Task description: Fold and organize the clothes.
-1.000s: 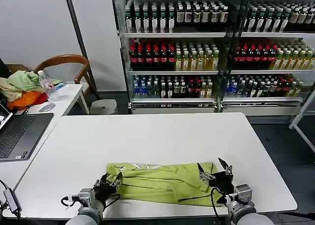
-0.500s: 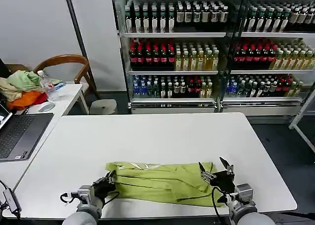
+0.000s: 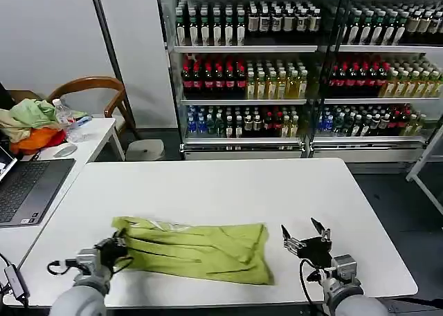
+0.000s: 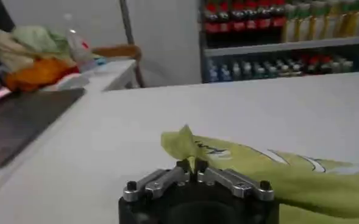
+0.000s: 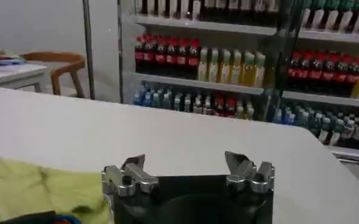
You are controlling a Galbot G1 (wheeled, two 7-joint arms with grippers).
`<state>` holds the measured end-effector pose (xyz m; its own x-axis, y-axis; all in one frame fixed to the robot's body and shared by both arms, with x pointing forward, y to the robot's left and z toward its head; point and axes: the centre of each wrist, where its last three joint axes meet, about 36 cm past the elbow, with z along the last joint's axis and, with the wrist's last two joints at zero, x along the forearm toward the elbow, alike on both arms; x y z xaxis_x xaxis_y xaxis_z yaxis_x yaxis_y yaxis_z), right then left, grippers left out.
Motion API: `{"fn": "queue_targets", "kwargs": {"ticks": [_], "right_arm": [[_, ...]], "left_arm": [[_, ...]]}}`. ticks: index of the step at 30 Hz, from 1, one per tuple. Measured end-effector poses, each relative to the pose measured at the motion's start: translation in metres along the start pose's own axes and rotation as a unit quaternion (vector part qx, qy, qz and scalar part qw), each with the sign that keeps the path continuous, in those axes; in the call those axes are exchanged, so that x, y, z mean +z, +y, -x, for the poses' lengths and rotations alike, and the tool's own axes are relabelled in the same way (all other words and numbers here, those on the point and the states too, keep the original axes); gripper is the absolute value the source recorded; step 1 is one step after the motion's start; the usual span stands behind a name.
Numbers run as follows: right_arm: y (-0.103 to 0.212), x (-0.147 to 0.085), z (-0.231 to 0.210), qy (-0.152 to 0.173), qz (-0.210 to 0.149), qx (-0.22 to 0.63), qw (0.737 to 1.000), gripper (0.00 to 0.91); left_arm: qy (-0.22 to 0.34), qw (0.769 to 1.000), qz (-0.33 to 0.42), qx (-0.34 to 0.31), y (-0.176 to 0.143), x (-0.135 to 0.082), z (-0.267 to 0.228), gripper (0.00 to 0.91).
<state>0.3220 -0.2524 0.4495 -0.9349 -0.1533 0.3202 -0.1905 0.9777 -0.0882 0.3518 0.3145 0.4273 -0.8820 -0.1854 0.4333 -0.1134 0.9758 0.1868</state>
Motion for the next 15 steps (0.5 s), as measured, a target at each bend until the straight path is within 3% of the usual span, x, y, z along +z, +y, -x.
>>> {"fn": "queue_targets", "kwargs": {"ticks": [8, 15], "right_arm": [[-0.002, -0.001, -0.002, -0.003, 0.002, 0.006, 1.0, 0.907], [-0.007, -0.003, -0.007, -0.005, 0.001, 0.014, 1.0, 0.907]], "left_arm": [[-0.031, 0.998, 0.032, -0.045, 0.017, -0.019, -0.002, 0.04], [-0.055, 0.998, 0.006, 0.018, -0.01, -0.033, -0.026, 0.04]]}}
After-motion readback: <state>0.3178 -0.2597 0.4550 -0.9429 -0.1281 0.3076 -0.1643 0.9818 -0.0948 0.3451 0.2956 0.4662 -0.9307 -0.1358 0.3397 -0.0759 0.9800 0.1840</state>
